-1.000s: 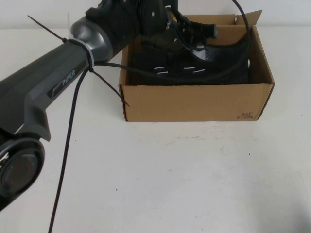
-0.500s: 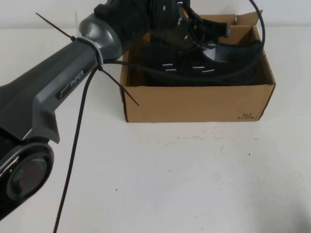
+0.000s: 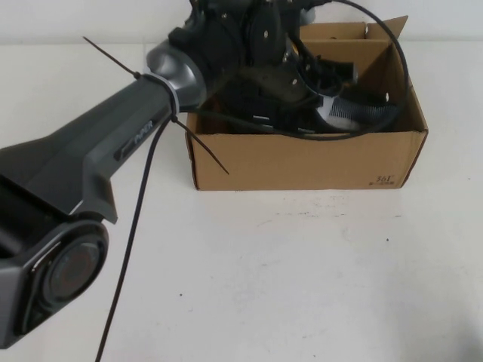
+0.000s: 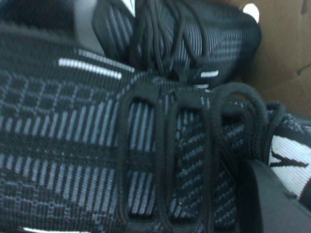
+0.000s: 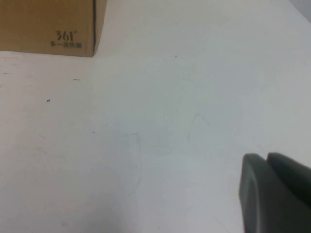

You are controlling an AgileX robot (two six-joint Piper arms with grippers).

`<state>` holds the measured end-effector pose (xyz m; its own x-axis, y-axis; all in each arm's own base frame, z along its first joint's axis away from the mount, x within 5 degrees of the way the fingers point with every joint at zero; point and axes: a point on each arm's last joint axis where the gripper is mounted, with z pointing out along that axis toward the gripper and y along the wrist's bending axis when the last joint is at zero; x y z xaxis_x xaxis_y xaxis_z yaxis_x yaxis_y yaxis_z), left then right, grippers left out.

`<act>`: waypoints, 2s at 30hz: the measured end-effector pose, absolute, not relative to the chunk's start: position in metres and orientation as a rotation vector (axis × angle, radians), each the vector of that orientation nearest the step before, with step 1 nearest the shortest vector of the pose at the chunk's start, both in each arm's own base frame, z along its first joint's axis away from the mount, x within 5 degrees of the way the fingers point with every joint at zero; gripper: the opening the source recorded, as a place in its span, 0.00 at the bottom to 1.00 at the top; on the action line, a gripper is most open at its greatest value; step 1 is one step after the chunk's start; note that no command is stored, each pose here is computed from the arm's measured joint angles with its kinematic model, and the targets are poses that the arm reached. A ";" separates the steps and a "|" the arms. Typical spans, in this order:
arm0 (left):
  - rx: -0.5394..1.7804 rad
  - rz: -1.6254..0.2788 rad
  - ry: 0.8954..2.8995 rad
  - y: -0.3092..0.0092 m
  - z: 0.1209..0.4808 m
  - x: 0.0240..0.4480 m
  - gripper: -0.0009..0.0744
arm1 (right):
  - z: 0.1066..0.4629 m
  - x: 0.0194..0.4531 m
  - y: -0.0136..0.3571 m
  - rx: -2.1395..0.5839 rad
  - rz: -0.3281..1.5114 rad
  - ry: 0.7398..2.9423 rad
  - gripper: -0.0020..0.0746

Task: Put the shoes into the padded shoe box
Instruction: Place the shoe in the shoe box

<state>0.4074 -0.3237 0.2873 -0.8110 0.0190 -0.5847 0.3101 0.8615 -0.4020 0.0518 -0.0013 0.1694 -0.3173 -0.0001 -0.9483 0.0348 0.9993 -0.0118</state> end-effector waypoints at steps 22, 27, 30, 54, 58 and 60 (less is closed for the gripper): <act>0.233 -0.737 2.451 -0.334 0.291 0.404 0.03 | 0.169 0.052 -0.001 0.025 -0.035 1.893 0.02; 0.258 -0.745 2.419 -0.337 0.308 0.400 0.03 | 0.169 0.052 -0.001 0.025 -0.035 1.893 0.02; 0.262 -0.734 2.432 -0.336 0.310 0.399 0.03 | 0.169 0.052 -0.001 0.025 -0.035 1.893 0.02; 0.218 -0.712 2.524 -0.335 0.288 0.405 0.02 | 0.169 0.052 -0.001 0.025 -0.035 1.893 0.02; 0.254 -0.696 2.510 -0.336 0.290 0.403 0.02 | 0.169 0.052 -0.001 0.025 -0.035 1.893 0.02; 0.265 -0.687 2.510 -0.337 0.291 0.401 0.02 | 0.169 0.052 -0.001 0.025 -0.035 1.893 0.02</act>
<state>0.4014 -0.3373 0.2907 -0.8456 0.0496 -0.5315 0.3135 0.8520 -0.4193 0.0518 -0.0013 0.1694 -0.3173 -0.0001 -0.9483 0.0348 0.9993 -0.0118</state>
